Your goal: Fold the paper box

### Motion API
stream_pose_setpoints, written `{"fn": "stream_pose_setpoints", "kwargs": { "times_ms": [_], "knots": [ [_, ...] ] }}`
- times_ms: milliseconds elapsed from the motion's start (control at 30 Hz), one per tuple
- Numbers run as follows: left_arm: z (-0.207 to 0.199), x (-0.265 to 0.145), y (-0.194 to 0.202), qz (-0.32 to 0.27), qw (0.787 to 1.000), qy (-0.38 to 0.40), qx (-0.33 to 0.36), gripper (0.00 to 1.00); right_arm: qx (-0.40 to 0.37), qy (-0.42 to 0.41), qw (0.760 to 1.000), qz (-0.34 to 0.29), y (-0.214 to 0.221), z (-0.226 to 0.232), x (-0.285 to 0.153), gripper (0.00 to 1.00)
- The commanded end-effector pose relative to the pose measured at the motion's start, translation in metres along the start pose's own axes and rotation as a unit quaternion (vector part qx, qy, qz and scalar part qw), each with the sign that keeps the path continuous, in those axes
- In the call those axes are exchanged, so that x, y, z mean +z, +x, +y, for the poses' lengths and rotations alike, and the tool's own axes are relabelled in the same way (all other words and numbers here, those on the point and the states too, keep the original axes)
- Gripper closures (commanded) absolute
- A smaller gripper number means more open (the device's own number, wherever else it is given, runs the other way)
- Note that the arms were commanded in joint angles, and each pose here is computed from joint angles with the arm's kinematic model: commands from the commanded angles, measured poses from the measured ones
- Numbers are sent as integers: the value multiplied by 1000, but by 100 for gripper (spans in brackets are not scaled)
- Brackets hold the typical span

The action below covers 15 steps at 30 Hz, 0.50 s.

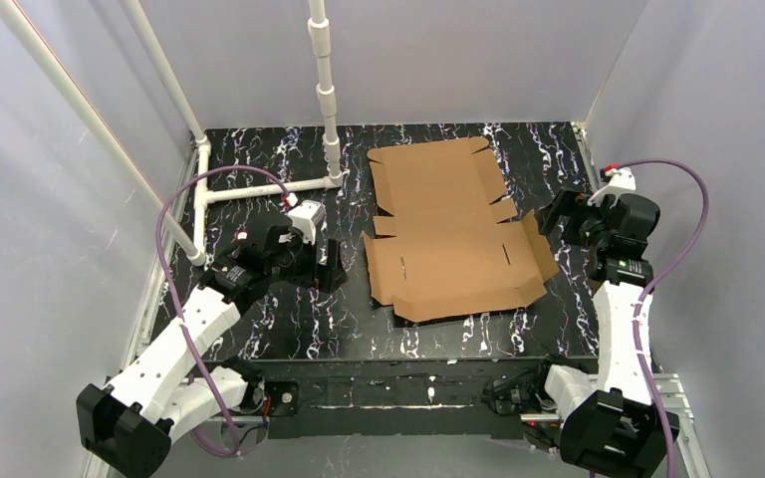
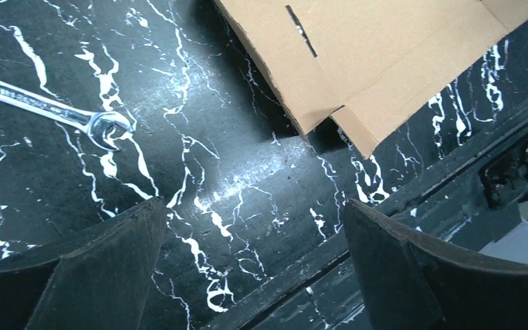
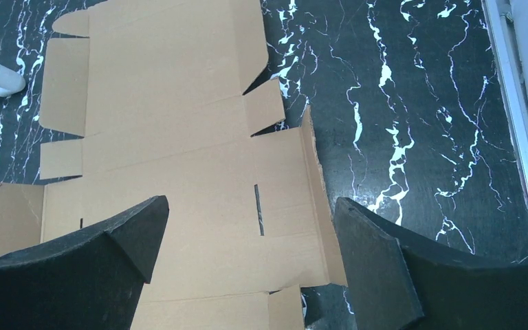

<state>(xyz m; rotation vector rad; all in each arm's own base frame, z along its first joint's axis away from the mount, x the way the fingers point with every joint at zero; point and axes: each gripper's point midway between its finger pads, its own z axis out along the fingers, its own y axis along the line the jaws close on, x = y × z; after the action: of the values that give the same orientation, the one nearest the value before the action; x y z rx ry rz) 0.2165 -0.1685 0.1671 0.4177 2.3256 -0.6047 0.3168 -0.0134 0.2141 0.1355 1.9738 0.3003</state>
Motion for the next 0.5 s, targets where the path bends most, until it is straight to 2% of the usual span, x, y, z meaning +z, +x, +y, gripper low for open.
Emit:
{"fn": "stream_pose_setpoints", "kwargs": {
  "times_ms": [0,133,233,367,400,467],
  "knots": [
    [-14,0,3,-1,999,42,-12,1,-12,-14,1000,-22,-13,5,0,0],
    [-34,4,4,1,994,95,-60,1,-51,-75,996,-2,-2,19,4,0],
    [-49,6,4,-4,986,134,-103,1,-117,-152,981,8,9,38,0,0],
    [-61,10,4,-2,972,168,-167,1,-141,-205,968,23,20,49,0,0],
    [-61,13,6,3,969,167,-180,1,-145,-214,966,28,24,50,2,0],
    [-50,21,9,7,977,115,-182,1,-148,-227,962,37,30,51,4,0]
  ]
}}
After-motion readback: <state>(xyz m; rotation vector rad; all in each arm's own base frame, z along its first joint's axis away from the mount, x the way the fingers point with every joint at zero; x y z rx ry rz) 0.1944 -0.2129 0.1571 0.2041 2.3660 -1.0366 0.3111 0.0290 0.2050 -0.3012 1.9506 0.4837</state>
